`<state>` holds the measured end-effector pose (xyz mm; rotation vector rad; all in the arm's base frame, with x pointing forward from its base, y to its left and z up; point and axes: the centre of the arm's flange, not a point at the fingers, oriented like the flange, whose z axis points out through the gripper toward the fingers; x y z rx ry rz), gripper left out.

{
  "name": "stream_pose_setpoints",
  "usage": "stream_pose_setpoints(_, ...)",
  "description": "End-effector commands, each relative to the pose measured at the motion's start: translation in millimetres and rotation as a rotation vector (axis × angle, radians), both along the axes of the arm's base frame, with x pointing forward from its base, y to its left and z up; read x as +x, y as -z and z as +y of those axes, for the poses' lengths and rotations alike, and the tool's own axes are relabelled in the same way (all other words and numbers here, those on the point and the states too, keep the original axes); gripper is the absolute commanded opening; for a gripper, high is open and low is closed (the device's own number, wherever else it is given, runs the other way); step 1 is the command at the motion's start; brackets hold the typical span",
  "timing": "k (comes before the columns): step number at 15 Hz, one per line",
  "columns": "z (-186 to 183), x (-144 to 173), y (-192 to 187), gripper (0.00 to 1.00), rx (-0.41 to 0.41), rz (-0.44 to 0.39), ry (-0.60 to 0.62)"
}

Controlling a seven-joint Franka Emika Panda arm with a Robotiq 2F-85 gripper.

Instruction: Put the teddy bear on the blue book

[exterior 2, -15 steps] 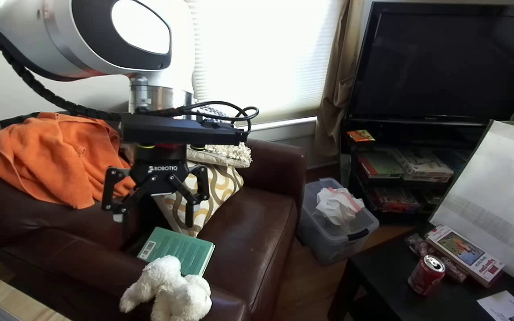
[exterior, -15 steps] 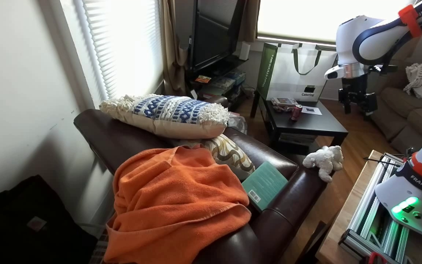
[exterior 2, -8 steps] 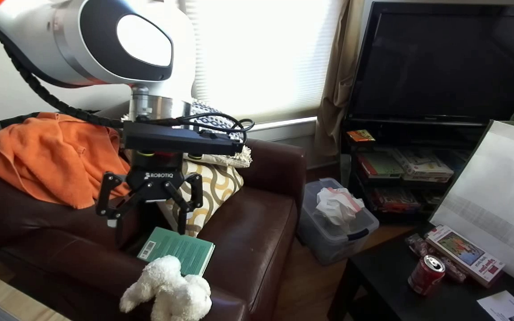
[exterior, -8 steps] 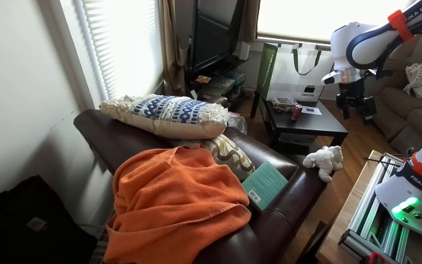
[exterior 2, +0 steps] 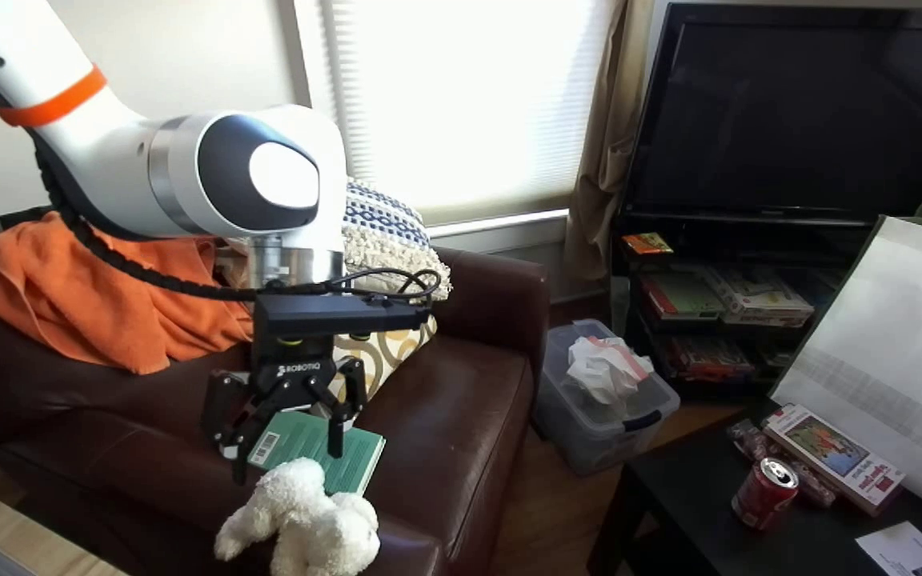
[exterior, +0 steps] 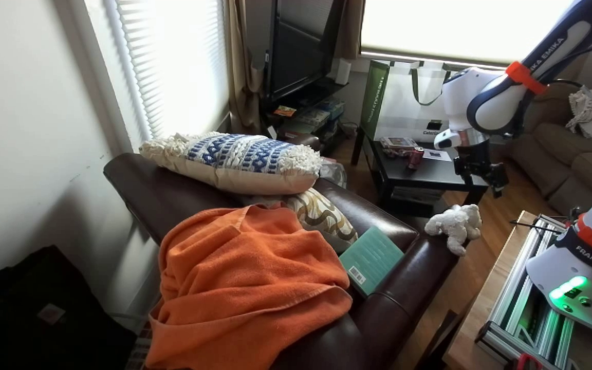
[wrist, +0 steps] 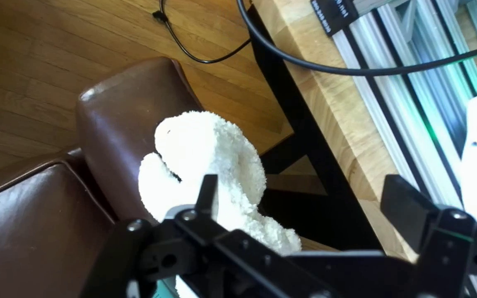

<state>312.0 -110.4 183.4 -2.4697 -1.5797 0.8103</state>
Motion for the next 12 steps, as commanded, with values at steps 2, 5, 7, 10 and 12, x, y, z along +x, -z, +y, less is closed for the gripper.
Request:
stream_pose_setpoints(2, 33, -10, 74, 0.99, -0.034, -0.002, -0.022)
stream_pose_setpoints(5, 49, -8, 96, 0.99, -0.088, -0.039, -0.014)
stream_pose_setpoints(7, 55, -7, 104, 1.0, -0.118, -0.054, -0.01)
stream_pose_setpoints(10, 59, -3, 114, 0.68, -0.162, -0.057, -0.008)
stream_pose_setpoints(12, 60, -1, 119, 0.52, -0.184, -0.057, -0.003)
